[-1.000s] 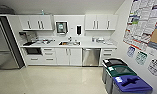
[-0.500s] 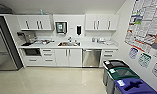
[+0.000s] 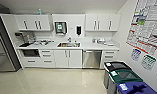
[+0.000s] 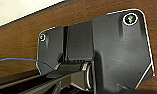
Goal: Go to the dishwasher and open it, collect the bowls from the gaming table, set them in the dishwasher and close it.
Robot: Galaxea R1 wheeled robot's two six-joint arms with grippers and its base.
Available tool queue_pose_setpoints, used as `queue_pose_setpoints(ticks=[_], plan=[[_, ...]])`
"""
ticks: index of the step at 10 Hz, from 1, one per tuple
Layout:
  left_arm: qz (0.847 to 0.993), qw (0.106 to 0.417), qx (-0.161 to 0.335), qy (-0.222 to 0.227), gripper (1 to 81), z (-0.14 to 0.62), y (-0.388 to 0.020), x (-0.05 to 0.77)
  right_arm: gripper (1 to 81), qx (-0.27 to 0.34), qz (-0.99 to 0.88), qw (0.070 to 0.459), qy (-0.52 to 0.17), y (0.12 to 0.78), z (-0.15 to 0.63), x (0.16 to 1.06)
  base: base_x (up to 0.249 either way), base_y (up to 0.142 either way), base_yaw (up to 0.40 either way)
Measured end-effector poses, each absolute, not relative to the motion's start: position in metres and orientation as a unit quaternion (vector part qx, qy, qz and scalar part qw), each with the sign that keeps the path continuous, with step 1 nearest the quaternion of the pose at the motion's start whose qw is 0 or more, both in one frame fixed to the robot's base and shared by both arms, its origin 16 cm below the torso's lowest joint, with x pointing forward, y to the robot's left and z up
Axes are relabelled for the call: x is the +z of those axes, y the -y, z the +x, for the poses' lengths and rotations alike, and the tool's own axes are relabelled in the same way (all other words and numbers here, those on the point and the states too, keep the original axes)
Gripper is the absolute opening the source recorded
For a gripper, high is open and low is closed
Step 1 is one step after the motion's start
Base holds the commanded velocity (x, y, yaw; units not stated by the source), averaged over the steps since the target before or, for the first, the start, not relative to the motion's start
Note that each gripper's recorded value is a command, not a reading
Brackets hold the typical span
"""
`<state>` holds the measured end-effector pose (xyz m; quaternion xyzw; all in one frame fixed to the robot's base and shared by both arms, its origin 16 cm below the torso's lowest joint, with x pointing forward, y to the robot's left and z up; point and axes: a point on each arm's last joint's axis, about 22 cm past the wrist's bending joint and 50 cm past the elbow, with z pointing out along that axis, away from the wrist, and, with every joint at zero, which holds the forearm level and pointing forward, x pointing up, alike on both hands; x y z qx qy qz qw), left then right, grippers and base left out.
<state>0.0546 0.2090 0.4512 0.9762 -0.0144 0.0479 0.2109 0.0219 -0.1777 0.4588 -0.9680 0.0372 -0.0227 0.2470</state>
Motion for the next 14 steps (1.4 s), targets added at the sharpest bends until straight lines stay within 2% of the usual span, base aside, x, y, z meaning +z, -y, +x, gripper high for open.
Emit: queue_pose_setpoints(ticks=[14], plan=[[0.978, 0.204, 0.048, 0.014, 81.1, 0.0547, -0.2157, 0.4492, 81.1, -0.021, -0.968, 0.249, -0.036, 0.1737, 0.0230, 0.4591, 0.129, 0.000, 0.000]])
